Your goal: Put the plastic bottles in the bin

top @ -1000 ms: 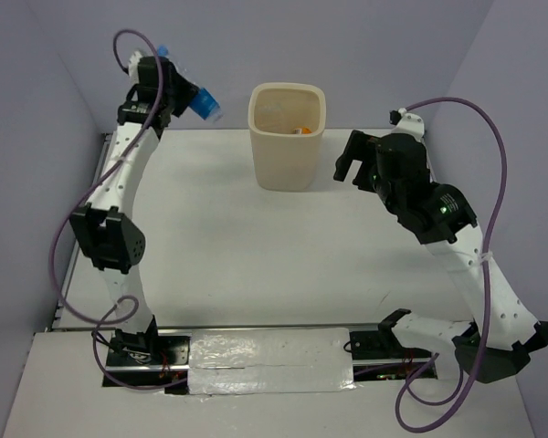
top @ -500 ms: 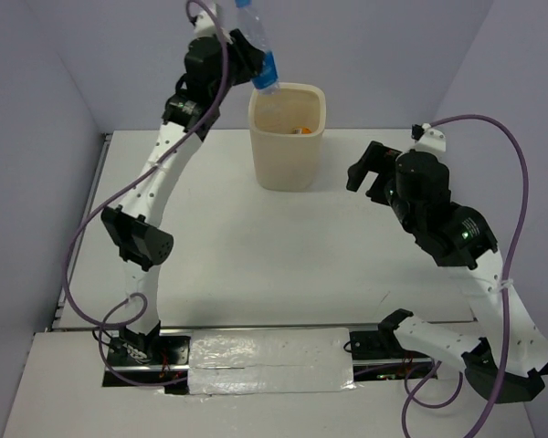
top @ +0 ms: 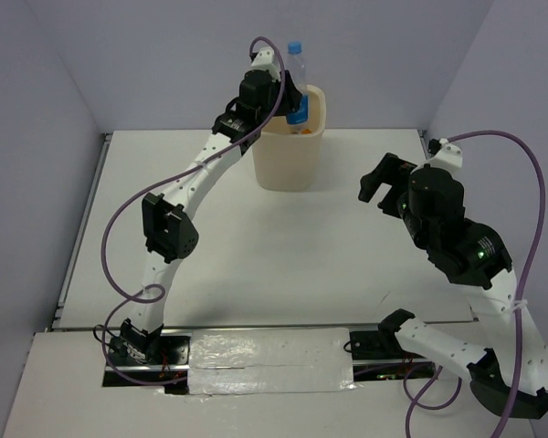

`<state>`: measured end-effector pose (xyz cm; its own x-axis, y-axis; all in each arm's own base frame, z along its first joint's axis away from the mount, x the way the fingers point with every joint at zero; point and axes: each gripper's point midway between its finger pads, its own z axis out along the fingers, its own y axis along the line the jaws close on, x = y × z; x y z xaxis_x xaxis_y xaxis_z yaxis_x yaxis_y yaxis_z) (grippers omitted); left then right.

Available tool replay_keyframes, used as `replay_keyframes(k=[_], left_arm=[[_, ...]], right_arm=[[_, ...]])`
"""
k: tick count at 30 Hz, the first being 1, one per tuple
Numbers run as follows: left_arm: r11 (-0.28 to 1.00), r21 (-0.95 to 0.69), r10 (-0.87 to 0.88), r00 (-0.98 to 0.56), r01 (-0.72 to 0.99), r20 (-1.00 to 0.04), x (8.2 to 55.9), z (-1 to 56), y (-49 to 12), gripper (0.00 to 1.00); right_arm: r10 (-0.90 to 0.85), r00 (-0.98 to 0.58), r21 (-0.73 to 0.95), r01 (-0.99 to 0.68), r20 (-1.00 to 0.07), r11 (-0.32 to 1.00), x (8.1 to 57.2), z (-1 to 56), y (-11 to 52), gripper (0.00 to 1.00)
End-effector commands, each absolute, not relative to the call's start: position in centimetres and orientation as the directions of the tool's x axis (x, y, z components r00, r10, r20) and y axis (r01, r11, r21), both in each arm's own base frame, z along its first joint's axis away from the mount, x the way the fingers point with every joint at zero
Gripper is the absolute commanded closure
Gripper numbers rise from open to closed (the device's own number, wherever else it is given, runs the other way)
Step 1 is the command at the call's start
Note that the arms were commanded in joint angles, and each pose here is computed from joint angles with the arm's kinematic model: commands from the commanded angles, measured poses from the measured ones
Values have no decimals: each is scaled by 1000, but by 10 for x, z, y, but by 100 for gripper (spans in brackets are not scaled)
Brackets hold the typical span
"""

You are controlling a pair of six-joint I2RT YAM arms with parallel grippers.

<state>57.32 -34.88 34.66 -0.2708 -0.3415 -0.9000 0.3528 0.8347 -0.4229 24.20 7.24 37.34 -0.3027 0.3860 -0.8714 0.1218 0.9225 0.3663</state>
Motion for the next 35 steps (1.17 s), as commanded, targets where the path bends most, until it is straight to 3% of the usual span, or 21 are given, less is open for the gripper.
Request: replay_keyframes(k=[1, 2, 3, 5, 6, 13, 14, 19, 24, 29, 35], left_arm=[[818, -412, -369, -184, 402, -911, 574, 377, -350, 51], [818, -408, -363, -185, 406, -913, 572, 377, -350, 33], [818, -397, -350, -187, 416, -918, 567, 377, -353, 23], [818, -376, -336, -169, 435, -926, 561, 385, -355, 3], [814, -372, -339, -154, 447, -928, 555, 397, -357, 1], [802, -326, -364, -22, 500, -931, 504, 490, -338, 1], [799, -325, -389, 22, 506, -921, 487, 521, -324, 1], [833, -316, -390, 75, 455, -918, 428, 568, -268, 1], [917, -271, -274, -29, 294, -961, 396, 522, -217, 1], [978, -176, -161, -133, 116, -978, 355, 455, -156, 1], [987, -162, -163, -148, -18, -976, 310, 413, -102, 1]], right_arm=[[383, -306, 355, 143, -872, 924, 245, 368, 72, 0], [381, -306, 354, 142, -872, 924, 246, 368, 72, 0], [380, -308, 352, 144, -872, 925, 246, 368, 72, 0], [375, -310, 345, 147, -874, 927, 247, 367, 72, 0], [373, -309, 343, 149, -875, 927, 248, 368, 72, 0], [371, -303, 334, 167, -878, 928, 246, 372, 67, 0], [371, -300, 332, 172, -879, 927, 244, 371, 65, 0], [346, -281, 278, 256, -895, 926, 243, 361, 46, 0], [331, -252, 234, 347, -910, 908, 244, 351, 28, 0], [330, -245, 240, 333, -912, 912, 246, 346, 31, 0], [339, -270, 241, 338, -901, 910, 248, 332, 35, 0]])
